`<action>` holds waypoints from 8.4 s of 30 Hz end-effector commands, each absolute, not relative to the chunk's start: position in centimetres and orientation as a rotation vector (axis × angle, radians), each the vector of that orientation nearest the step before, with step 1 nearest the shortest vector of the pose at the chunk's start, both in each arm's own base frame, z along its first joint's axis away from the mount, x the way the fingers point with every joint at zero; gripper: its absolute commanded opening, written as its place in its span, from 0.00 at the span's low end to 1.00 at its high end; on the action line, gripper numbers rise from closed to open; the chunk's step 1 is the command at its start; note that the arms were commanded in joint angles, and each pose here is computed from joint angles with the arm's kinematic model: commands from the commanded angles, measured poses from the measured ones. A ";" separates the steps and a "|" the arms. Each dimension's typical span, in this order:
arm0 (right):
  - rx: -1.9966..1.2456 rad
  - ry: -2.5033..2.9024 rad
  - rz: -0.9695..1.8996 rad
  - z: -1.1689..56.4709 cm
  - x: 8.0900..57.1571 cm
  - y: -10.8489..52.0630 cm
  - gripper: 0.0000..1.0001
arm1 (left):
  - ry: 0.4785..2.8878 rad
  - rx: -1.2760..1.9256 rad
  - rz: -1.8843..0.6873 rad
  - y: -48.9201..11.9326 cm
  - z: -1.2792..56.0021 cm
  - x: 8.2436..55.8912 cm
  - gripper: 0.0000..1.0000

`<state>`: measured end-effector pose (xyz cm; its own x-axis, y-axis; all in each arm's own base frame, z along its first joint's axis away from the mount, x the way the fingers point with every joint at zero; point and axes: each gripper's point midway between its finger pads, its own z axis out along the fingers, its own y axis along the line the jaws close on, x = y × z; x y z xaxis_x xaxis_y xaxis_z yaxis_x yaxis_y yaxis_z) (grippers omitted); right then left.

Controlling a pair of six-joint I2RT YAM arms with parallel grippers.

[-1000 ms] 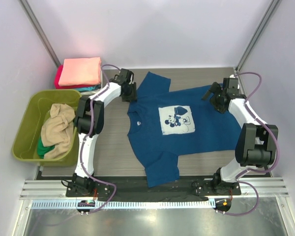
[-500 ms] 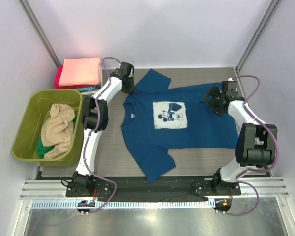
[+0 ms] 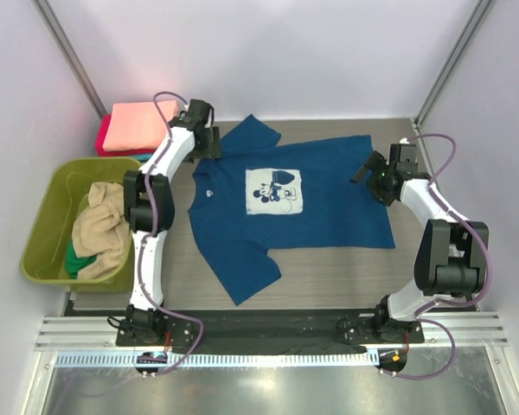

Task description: Fold and stack the t-shirts

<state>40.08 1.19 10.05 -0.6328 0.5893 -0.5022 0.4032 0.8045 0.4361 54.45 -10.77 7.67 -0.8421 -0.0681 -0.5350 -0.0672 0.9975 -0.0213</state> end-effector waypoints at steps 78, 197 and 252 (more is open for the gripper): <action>1.389 2.013 0.038 4.3 23.1 -9.4 0.90 | 2.518 0.022 -0.620 -21.4 6.0 13.6 0.00; 1.123 2.246 0.282 3.1 39.1 -5.3 0.28 | 2.426 -0.632 -0.181 -9.1 2.3 38.5 0.56; 1.181 1.978 0.504 9.3 26.1 -2.9 0.93 | 2.198 -0.499 -0.412 -9.5 16.5 27.2 0.57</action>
